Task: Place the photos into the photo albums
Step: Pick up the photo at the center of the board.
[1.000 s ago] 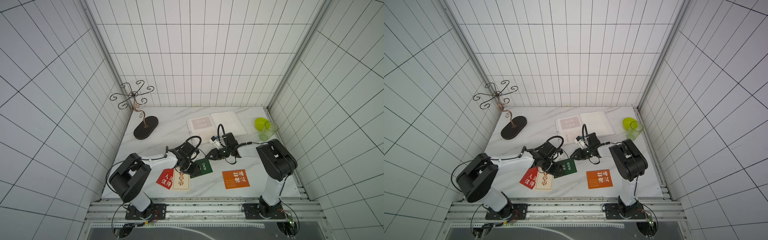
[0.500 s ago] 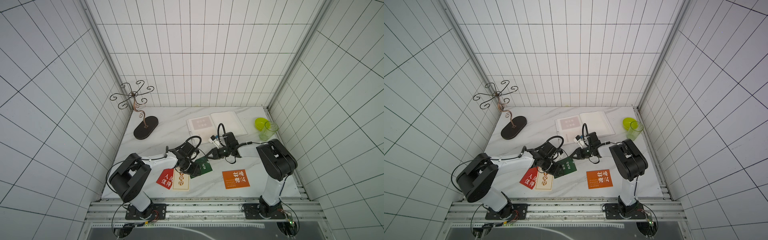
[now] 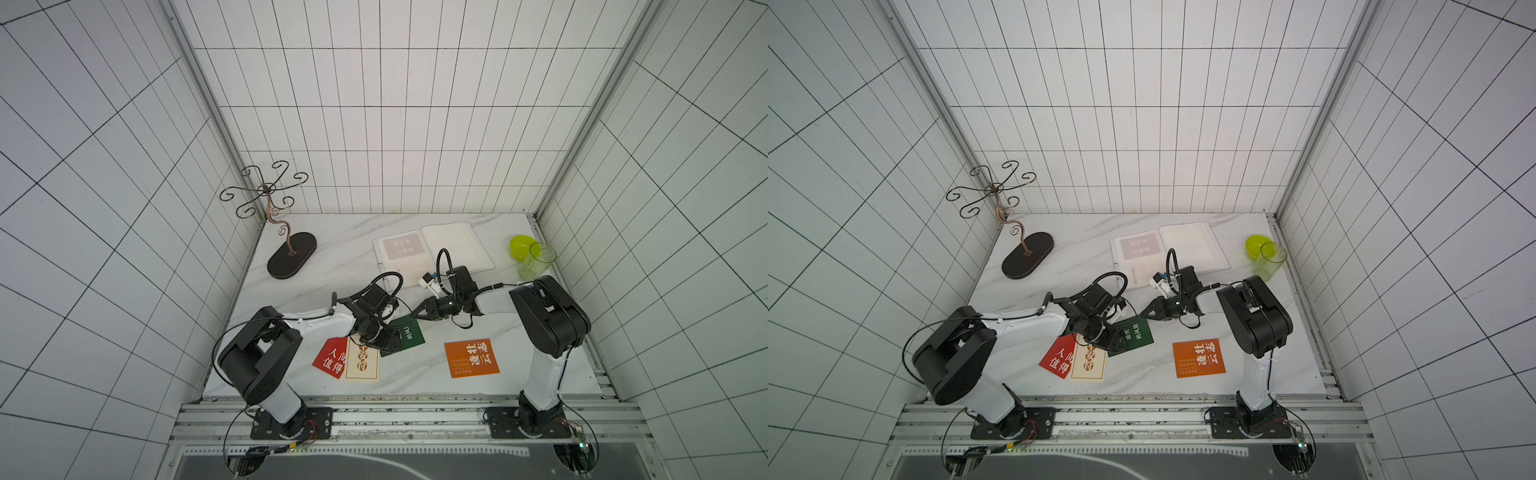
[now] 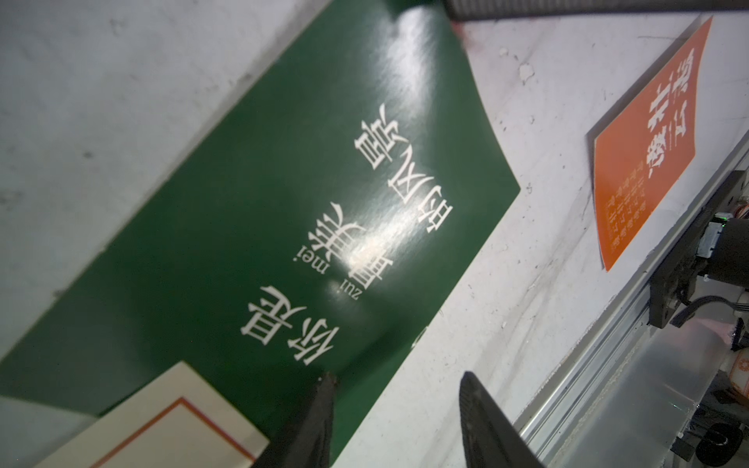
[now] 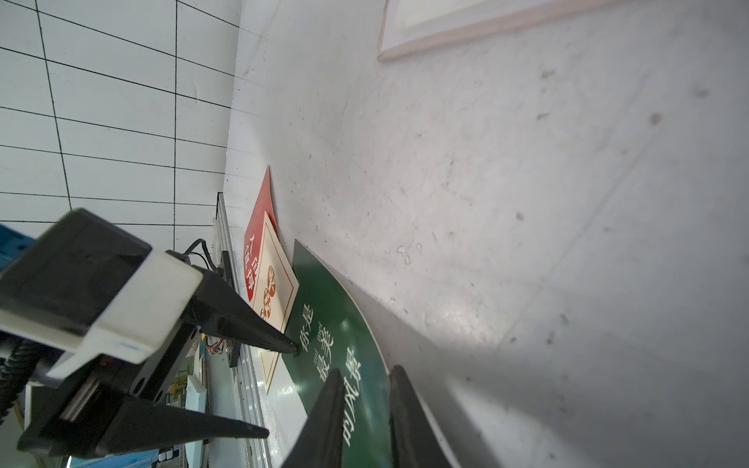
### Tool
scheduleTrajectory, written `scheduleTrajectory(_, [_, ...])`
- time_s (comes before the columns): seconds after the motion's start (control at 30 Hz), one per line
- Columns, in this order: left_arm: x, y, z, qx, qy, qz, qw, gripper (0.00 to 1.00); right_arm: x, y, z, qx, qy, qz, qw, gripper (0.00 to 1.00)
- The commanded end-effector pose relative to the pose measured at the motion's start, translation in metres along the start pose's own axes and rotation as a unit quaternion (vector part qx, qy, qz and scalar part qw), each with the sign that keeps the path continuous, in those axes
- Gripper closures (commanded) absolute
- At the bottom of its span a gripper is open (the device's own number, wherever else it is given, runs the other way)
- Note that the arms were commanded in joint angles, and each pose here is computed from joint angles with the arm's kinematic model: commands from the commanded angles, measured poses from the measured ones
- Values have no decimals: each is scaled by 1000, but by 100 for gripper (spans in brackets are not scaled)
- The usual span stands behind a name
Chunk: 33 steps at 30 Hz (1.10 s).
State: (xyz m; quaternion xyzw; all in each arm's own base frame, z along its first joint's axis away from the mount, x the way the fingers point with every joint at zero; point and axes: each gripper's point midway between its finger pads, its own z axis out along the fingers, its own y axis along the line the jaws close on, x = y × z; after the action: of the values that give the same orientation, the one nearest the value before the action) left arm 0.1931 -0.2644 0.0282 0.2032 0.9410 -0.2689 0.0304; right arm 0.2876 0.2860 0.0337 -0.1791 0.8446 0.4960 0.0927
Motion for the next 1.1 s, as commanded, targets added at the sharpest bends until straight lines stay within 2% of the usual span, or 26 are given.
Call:
scheduleTrajectory(0.0, [31, 37, 16, -72, 50, -23, 996, 48, 27, 1, 5, -30, 34, 25, 999, 80])
scheduleTrajectory(0.2, [29, 36, 15, -71, 48, -21, 996, 49, 28, -1, 6, -29, 35, 25, 999, 85])
scheduleTrajectory(0.37, [17, 26, 7, -59, 25, -12, 998, 49, 22, -4, 3, -13, 24, 20, 999, 96])
scheduleTrajectory(0.4, [10, 19, 3, -48, 12, -7, 999, 49, 20, -5, 0, -5, 18, 21, 1000, 100])
scheduleTrajectory(0.53, [-24, -15, -30, -7, -62, 22, 998, 48, 6, -9, -17, 14, -15, 24, 999, 100])
scheduleTrajectory(0.73, [-59, -49, -80, 11, -145, 67, 987, 46, -11, -8, -48, 34, -57, 24, 998, 100])
scheduleTrajectory(0.93, [-89, -68, -132, 18, -246, 93, 965, 44, -36, 6, -76, 93, -83, -8, 992, 100])
scheduleTrajectory(1.07, [-114, -64, -179, 45, -328, 72, 941, 43, -67, 44, -104, 105, -128, -59, 984, 100])
